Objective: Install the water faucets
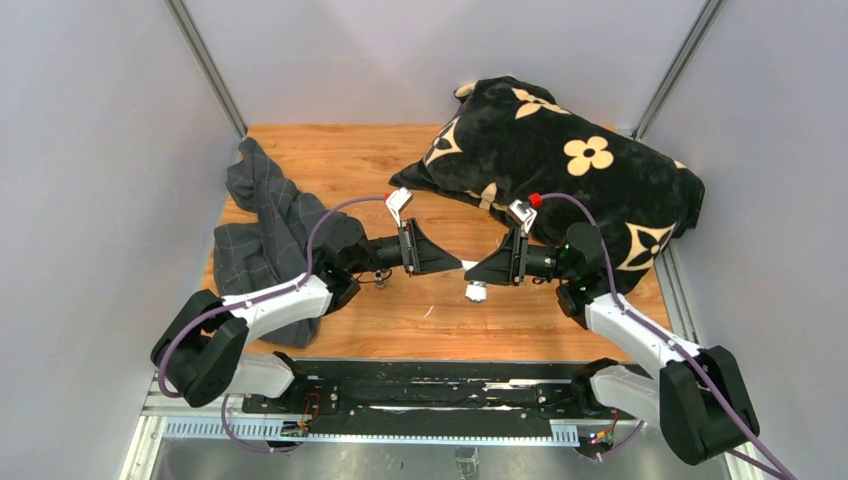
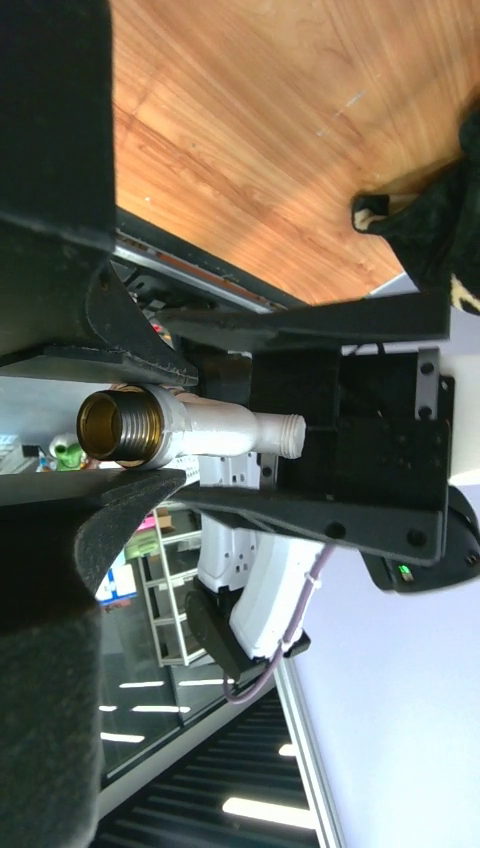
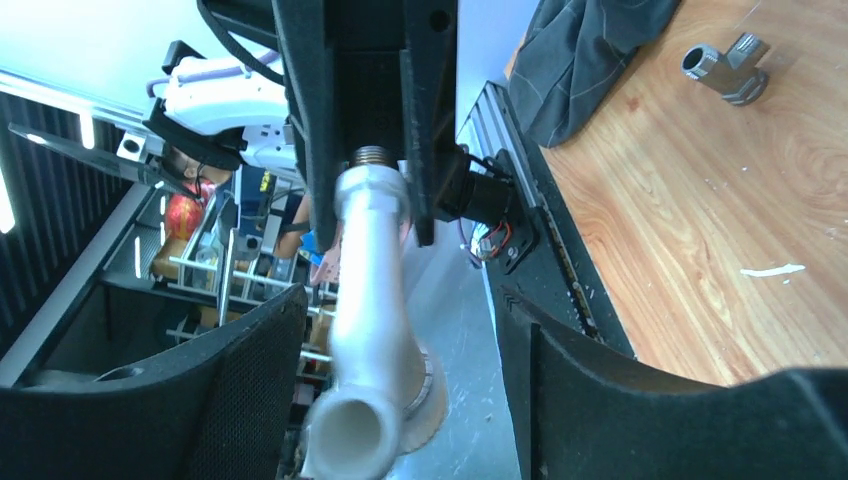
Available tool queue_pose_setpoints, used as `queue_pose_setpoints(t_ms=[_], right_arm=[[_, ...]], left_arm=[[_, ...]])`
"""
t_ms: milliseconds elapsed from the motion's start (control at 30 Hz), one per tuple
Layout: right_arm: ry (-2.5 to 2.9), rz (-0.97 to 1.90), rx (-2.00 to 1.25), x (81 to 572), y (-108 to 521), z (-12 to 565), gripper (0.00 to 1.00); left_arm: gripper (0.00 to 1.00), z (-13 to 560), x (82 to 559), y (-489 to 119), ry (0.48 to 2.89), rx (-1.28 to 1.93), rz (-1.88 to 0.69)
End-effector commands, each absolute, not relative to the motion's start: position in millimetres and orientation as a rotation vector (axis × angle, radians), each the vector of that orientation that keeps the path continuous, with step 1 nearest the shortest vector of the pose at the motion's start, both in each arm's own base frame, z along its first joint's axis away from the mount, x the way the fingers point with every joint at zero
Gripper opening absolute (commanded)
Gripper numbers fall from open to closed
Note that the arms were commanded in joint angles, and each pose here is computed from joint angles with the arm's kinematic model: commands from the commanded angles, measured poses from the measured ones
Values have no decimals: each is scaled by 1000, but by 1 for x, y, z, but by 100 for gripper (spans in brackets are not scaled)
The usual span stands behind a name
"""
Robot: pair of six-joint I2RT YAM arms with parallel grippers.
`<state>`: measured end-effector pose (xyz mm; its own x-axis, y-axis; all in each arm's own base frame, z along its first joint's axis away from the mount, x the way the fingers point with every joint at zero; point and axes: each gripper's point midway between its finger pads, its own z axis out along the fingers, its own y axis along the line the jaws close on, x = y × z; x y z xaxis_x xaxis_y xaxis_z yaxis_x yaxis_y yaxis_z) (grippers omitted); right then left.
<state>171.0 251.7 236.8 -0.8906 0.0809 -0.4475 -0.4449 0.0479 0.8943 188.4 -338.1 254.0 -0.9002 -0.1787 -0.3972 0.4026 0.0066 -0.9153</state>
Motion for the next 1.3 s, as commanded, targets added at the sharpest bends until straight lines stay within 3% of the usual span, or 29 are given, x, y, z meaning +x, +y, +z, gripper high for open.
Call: queue_pose_setpoints(t_ms=[0,167,367,433,567,867,1267], right_arm=[[1781,1965,-287,175,253,260,68],[1700,2013,-271,176,253,267,62],[1698,2083,-256,175,257,263,31],[1692,2109,-263,173,258,262,29],[1690,2140,-279,172,259,261,41],[1684,2132,-310,166,257,261,42],[1743,2095,-293,164,256,241,51]], left_arm=[[0,271,187,-339,1792,243,-1995],[0,269,186,-340,1801,246,-2000],[0,266,189,-340,1810,234,-1989],[0,265,189,-340,1815,232,-1980],[0,262,191,-339,1831,226,-1955],[0,261,194,-338,1843,214,-1929],[0,267,194,-339,1834,227,-1931]])
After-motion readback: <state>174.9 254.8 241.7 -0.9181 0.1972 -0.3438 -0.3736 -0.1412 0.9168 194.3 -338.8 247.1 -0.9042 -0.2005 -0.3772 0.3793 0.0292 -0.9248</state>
